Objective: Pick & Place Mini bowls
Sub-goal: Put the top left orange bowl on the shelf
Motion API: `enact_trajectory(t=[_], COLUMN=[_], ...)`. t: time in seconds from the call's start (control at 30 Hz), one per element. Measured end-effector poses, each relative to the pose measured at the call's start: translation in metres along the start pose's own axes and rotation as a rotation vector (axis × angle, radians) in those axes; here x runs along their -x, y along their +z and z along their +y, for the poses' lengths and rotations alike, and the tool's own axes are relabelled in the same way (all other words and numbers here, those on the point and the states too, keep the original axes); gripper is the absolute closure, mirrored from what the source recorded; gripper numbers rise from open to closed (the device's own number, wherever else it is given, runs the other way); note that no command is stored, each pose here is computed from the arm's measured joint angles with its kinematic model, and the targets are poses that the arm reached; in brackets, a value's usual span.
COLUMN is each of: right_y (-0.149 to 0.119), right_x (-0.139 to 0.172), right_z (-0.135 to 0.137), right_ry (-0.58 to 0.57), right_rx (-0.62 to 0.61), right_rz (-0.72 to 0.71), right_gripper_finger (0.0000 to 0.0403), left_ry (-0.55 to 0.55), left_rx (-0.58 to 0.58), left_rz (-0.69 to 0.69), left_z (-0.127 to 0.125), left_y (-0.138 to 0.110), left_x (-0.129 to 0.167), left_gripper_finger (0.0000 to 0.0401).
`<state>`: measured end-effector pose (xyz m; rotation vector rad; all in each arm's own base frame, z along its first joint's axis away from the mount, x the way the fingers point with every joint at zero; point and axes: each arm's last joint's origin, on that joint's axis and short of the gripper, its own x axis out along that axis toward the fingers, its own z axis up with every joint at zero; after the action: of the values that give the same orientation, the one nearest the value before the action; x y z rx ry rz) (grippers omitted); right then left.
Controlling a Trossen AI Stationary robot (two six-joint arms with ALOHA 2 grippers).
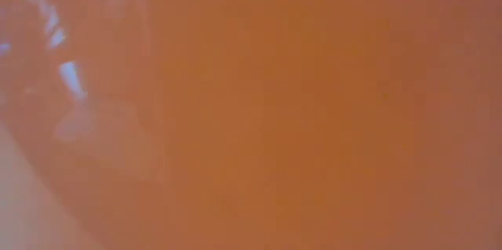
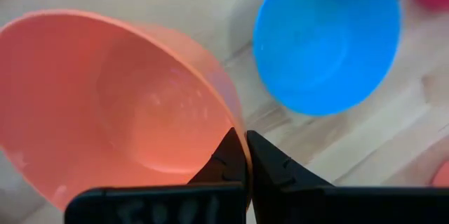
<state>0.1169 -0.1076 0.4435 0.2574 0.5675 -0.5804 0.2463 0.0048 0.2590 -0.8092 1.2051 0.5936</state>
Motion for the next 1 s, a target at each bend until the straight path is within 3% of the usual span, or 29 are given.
enact_trajectory(t=[0.37,0.73,1.0], right_y=[0.000,0.000,0.001], right_x=[0.000,0.000,-0.003], right_z=[0.000,0.000,-0.001], right_ry=[0.000,0.000,0.000], right_rx=[-0.003,-0.003,-0.004], right_rz=[0.000,0.000,0.008], right_gripper_finger=[0.0394,0.0394,0.0394], left_ry=[0.023,0.038,0.060], left_rx=[-0.132,-0.287,-0.570], left_rz=[-0.197,-0.277,-0.326], left_z=[-0.013,-0.017,-0.027], left_y=[0.015,0.026,0.039], left_x=[0.040,0.066,0.081], left_gripper_finger=[0.0401,0.0401,0.0401])
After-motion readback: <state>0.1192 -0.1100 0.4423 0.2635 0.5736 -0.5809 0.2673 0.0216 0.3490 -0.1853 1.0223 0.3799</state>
